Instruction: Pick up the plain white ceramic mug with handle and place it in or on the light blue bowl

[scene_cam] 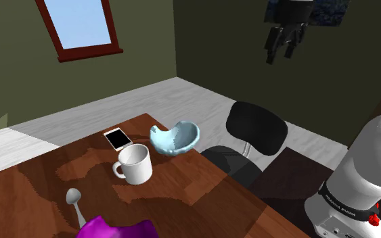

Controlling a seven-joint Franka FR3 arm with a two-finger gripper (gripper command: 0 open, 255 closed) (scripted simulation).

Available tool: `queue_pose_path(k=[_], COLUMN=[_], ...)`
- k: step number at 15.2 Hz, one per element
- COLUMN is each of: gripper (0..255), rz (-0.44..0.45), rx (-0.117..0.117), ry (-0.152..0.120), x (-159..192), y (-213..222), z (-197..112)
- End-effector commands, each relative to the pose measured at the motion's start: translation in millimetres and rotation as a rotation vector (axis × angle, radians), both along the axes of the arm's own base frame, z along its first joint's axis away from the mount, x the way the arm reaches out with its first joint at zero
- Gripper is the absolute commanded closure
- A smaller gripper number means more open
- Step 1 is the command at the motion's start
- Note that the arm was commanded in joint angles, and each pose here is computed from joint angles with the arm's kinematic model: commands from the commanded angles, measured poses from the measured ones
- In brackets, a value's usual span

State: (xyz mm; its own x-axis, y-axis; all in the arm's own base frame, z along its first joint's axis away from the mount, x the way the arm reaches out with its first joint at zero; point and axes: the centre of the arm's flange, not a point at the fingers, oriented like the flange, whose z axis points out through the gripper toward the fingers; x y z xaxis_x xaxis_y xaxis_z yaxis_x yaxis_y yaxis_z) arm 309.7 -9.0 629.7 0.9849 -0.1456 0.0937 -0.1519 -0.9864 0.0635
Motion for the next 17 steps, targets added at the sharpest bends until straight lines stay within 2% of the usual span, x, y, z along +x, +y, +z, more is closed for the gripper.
queue_pose_path(k=[1, 17], gripper=[0, 0], rz=[0.000, -0.134], rx=[0.000, 0.036], ry=[0.000, 0.017], x=[0, 58], y=[0, 171], z=[0, -105])
